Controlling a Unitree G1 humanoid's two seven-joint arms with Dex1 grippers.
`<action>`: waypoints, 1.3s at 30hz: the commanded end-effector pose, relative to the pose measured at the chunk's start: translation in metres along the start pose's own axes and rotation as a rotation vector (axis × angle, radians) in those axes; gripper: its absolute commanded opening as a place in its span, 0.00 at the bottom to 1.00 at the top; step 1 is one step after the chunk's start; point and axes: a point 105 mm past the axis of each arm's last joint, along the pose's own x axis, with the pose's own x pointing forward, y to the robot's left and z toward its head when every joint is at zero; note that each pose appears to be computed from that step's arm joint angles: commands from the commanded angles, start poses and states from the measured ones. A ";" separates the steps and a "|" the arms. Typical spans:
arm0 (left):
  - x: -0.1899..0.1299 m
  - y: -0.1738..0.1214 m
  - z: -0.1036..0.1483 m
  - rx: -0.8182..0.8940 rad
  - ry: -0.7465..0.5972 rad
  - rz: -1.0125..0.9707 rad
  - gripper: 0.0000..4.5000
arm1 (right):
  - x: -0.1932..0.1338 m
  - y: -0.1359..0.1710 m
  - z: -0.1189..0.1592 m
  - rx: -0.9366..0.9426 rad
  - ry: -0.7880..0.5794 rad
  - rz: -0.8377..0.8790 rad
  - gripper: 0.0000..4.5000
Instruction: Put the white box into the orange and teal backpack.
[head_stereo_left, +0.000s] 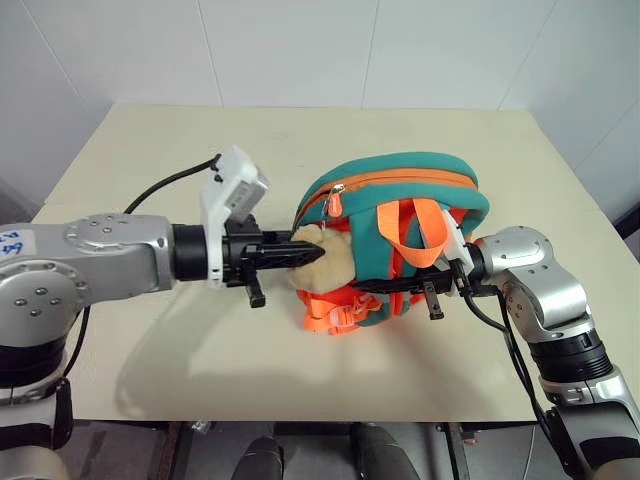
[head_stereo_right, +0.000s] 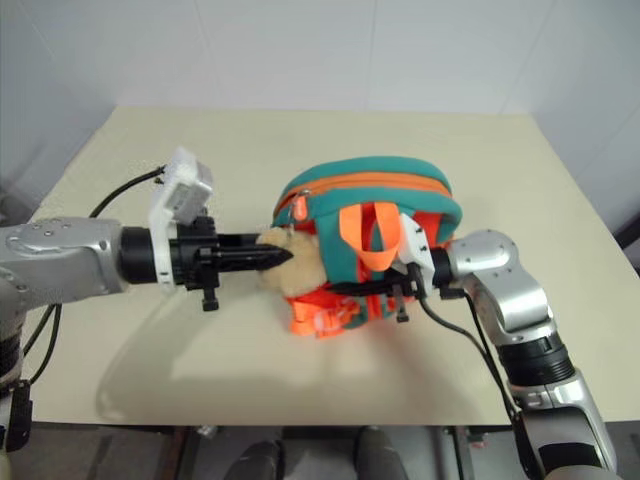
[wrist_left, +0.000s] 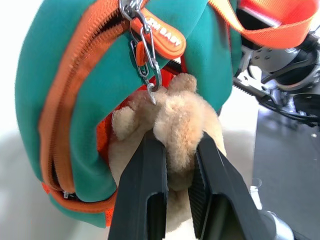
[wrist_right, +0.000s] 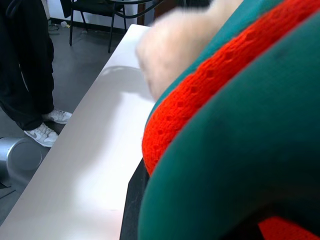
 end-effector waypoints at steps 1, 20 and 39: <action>-0.013 -0.006 0.018 0.046 -0.051 -0.056 0.06 | 0.001 -0.001 0.006 -0.031 -0.006 -0.004 0.11; -0.087 0.037 0.008 0.074 0.128 0.023 0.06 | -0.003 0.005 0.004 -0.015 0.008 -0.018 0.11; -0.070 0.084 -0.063 0.025 0.386 -0.086 0.06 | -0.001 0.007 0.002 -0.003 0.006 -0.027 0.11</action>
